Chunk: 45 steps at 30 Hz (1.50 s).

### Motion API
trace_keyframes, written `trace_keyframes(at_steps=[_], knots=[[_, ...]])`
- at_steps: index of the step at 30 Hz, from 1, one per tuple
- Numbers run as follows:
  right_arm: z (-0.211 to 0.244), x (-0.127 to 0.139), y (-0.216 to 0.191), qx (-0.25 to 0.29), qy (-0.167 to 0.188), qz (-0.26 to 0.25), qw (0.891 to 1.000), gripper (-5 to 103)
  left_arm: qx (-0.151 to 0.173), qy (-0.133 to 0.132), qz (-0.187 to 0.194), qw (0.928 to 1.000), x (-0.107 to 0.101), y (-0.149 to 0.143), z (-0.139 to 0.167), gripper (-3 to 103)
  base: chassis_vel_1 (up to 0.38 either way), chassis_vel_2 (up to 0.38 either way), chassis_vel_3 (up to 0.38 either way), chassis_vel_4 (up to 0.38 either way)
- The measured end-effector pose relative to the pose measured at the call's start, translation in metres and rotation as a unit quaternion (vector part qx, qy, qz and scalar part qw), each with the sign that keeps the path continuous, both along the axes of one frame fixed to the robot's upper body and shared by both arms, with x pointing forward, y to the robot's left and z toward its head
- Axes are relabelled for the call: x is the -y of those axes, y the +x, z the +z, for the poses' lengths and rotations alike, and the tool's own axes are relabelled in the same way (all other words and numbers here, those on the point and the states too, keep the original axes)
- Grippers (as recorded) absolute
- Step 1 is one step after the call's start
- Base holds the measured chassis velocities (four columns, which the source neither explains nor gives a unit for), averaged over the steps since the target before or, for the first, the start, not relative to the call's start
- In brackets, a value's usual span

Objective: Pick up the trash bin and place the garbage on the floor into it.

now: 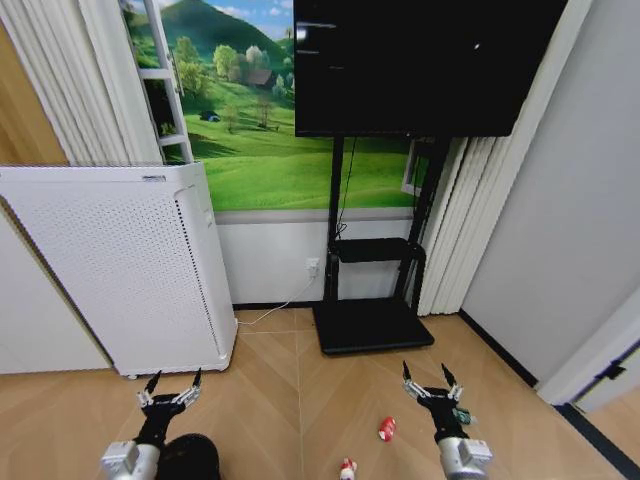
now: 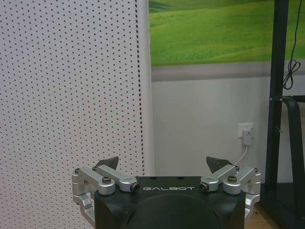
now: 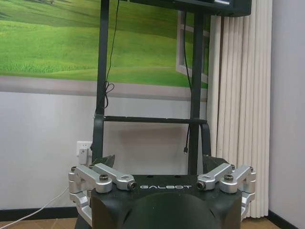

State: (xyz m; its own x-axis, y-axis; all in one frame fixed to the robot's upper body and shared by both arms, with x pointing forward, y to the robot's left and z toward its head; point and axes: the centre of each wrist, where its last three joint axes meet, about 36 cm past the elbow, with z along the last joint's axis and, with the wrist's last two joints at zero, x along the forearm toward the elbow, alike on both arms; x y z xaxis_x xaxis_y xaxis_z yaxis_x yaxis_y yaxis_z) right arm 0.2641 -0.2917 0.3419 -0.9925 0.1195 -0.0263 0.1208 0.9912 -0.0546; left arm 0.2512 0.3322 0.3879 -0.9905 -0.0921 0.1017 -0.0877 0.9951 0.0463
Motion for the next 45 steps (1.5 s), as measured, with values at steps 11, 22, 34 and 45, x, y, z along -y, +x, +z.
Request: trace_keyframes(at_steps=[11,22,34,45], knots=[[-0.006,-0.003,0.002,-0.004,0.006,-0.006,1.000,100,0.001,0.003,0.007,1.0000,-0.005,0.004,0.000,99,0.000,0.000,0.000,0.000],[-0.008,0.000,0.004,-0.005,0.004,-0.011,1.000,100,0.000,0.003,0.007,1.0000,-0.007,0.009,-0.003,99,0.000,0.000,0.000,0.000],[-0.010,-0.001,0.005,-0.008,0.005,-0.013,1.000,100,0.000,0.001,0.008,1.0000,-0.007,0.009,-0.004,99,0.000,0.000,0.000,0.000],[-0.011,-0.001,0.005,-0.008,0.005,-0.013,1.000,100,-0.001,0.004,0.009,1.0000,-0.009,0.008,-0.003,99,0.000,0.000,0.000,0.000]])
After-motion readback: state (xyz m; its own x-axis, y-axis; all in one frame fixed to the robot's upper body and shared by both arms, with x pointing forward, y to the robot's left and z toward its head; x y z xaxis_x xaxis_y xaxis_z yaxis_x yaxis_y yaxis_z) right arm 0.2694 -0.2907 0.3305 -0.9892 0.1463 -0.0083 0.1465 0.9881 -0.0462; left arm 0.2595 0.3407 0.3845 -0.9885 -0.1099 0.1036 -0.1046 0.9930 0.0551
